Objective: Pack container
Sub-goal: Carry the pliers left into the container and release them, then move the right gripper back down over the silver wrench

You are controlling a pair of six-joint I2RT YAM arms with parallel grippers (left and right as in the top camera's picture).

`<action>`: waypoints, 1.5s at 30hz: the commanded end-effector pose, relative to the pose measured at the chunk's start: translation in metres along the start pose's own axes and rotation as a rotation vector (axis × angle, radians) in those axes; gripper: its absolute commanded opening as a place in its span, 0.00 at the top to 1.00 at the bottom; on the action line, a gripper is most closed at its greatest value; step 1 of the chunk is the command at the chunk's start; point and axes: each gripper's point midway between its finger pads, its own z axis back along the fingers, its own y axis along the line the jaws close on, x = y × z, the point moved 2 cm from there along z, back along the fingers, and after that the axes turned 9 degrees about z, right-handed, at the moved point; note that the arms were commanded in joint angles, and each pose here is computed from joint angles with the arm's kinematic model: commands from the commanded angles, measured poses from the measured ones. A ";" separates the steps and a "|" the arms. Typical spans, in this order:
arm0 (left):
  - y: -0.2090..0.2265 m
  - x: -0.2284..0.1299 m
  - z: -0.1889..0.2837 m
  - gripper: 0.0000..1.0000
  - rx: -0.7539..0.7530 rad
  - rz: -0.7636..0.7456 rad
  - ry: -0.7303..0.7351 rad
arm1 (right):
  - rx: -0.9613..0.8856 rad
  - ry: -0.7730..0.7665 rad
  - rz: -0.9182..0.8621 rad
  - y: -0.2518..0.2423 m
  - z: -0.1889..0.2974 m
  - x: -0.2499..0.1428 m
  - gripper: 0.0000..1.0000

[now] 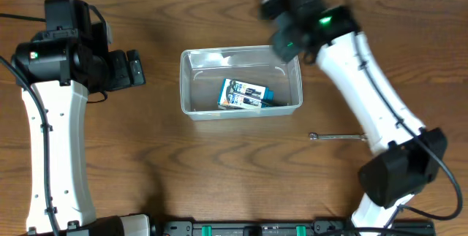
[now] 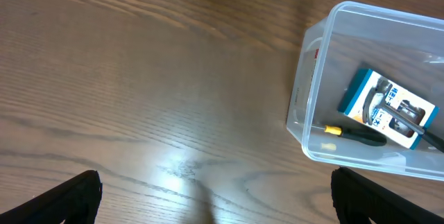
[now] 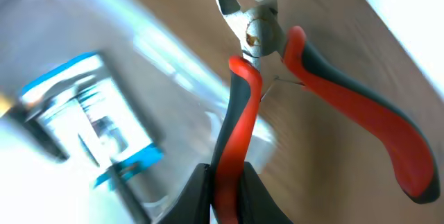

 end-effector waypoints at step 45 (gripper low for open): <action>0.002 -0.001 -0.001 0.02 0.011 -0.010 0.009 | -0.499 -0.033 -0.844 -0.080 0.093 -0.026 0.01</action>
